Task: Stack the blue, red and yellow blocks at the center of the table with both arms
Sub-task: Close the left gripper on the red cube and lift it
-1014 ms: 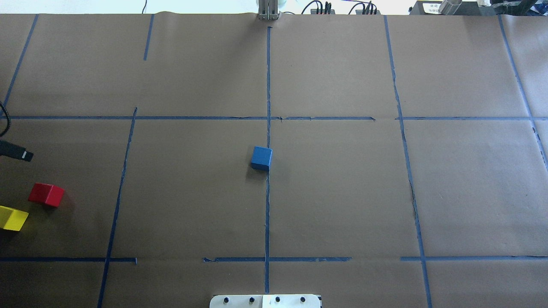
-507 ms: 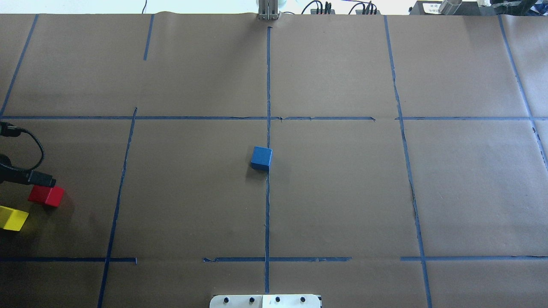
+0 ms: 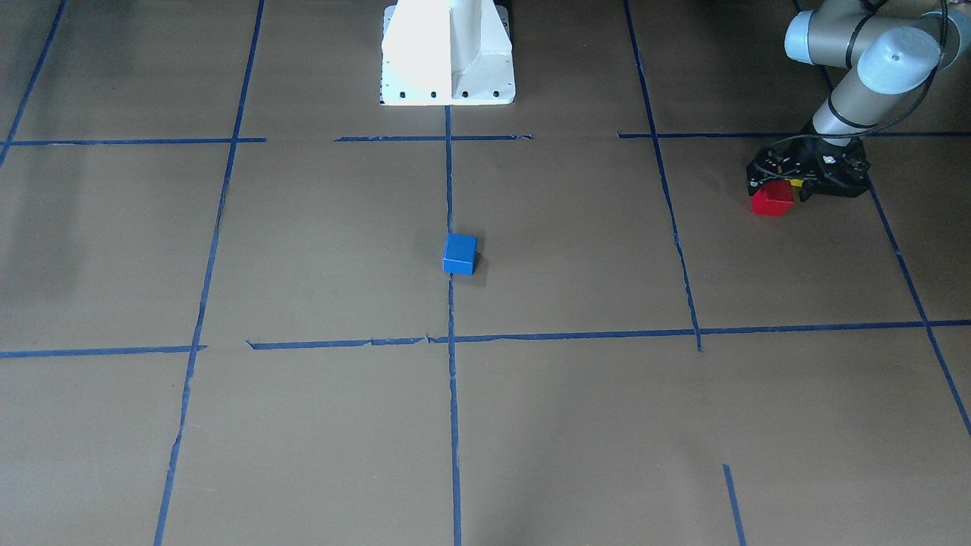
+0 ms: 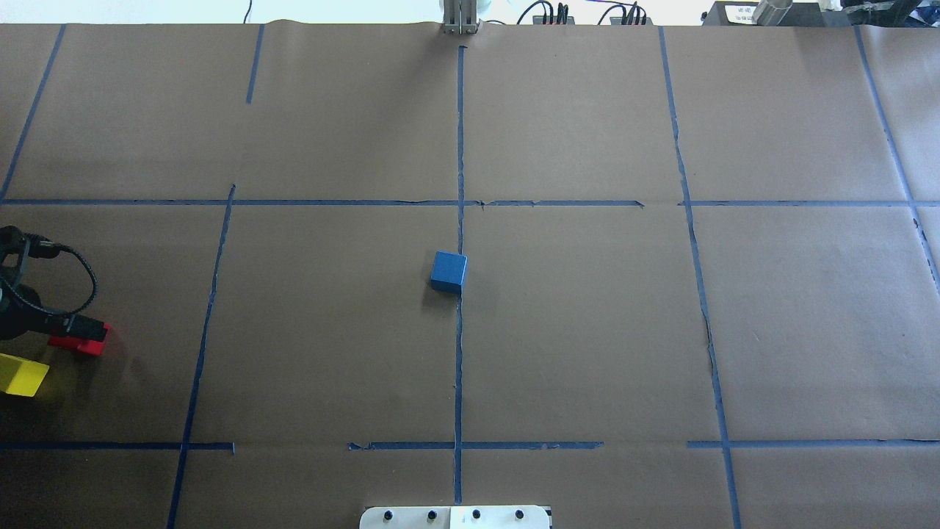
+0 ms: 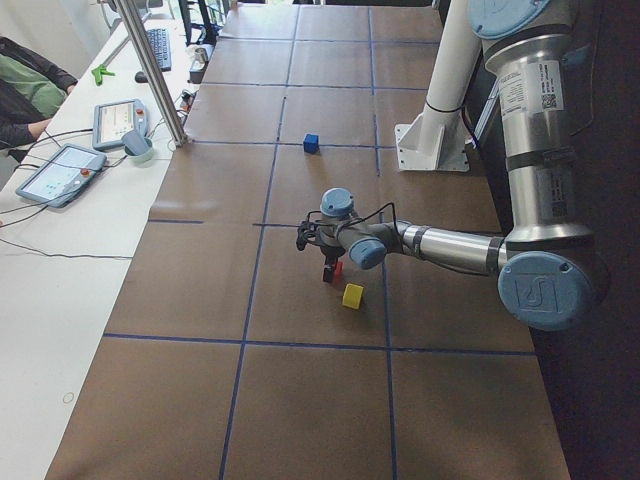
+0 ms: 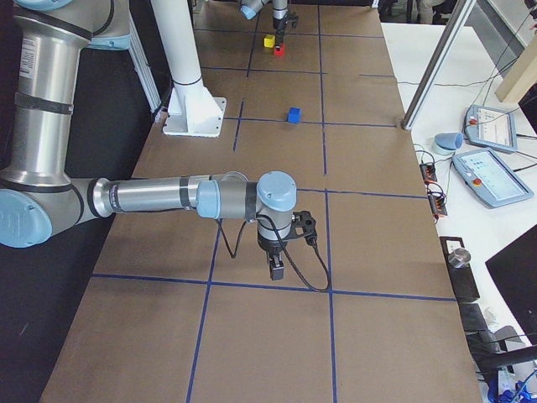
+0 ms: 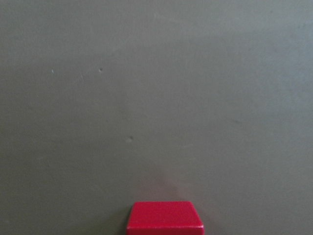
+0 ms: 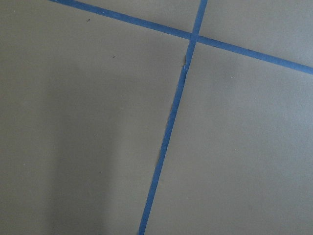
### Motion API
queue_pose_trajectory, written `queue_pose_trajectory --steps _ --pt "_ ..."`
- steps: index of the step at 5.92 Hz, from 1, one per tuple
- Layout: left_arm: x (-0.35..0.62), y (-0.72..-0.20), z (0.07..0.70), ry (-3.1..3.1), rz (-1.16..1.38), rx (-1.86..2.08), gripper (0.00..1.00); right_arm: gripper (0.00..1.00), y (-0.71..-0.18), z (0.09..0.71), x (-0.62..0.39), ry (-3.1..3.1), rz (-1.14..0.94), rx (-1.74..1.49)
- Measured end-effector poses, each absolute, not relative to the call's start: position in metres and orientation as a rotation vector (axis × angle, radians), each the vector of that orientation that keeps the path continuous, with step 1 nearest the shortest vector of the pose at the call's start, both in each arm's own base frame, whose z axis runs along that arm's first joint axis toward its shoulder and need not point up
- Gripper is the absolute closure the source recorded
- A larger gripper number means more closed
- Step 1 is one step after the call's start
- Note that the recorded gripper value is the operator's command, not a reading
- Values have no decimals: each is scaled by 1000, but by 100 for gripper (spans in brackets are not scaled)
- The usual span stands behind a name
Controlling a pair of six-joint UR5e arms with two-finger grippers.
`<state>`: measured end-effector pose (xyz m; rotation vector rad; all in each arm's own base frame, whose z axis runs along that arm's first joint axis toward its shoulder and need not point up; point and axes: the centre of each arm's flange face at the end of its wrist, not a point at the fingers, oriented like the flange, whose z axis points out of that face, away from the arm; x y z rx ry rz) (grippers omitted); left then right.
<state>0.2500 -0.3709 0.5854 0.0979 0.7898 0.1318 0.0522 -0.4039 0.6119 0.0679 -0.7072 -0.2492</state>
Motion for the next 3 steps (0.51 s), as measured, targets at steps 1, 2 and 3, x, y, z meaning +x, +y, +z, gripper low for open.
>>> queue_pose_trajectory --steps 1,2,3 --pt "254 -371 588 787 137 95 91 0 -404 612 52 -707 -249 67" --pt "257 -371 587 788 142 95 96 0 -404 612 52 -707 -249 67" --pt "260 -372 580 797 148 104 96 0 -404 612 52 -707 -249 67"
